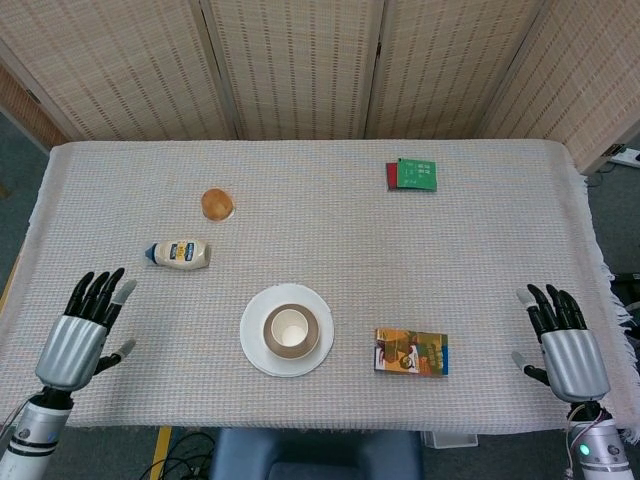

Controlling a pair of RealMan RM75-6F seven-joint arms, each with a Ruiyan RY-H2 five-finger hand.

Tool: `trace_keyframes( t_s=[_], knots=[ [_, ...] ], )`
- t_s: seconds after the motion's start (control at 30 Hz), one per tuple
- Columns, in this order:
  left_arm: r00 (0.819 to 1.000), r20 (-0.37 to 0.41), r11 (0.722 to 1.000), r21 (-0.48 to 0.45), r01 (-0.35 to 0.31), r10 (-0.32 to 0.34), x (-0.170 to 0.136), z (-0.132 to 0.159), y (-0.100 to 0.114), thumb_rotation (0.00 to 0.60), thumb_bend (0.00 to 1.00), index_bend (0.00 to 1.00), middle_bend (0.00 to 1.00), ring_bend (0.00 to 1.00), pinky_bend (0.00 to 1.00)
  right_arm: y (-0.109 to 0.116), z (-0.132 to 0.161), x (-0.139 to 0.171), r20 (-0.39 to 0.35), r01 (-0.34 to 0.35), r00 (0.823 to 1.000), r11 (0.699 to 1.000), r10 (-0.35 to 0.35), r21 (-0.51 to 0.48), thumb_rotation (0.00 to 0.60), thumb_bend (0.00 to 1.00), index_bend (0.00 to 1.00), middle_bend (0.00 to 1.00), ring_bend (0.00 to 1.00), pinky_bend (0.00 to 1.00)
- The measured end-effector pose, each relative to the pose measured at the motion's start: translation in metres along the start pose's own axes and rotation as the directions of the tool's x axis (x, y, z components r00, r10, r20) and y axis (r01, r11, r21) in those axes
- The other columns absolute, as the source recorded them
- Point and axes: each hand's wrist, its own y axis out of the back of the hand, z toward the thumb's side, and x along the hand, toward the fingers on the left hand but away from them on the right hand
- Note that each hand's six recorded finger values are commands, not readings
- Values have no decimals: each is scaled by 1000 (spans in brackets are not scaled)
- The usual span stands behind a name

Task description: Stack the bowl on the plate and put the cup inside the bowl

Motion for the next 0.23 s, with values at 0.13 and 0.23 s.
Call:
trace_keyframes(
  t_s=[0.13, 0.23],
  knots=[
    [999, -24, 998, -59, -35, 34, -29, -16, -3, 600, 213, 49, 0, 0, 57, -4, 1, 2, 61, 2, 998, 1000, -1, -14, 600, 172, 91, 78, 6, 77],
    [999, -18, 995, -94, -37, 36, -39, -19, -5, 600, 212, 55, 0, 0, 57, -7, 2, 2, 73, -4, 997, 1000, 5, -17, 600, 172, 91, 78, 6, 77]
  ],
)
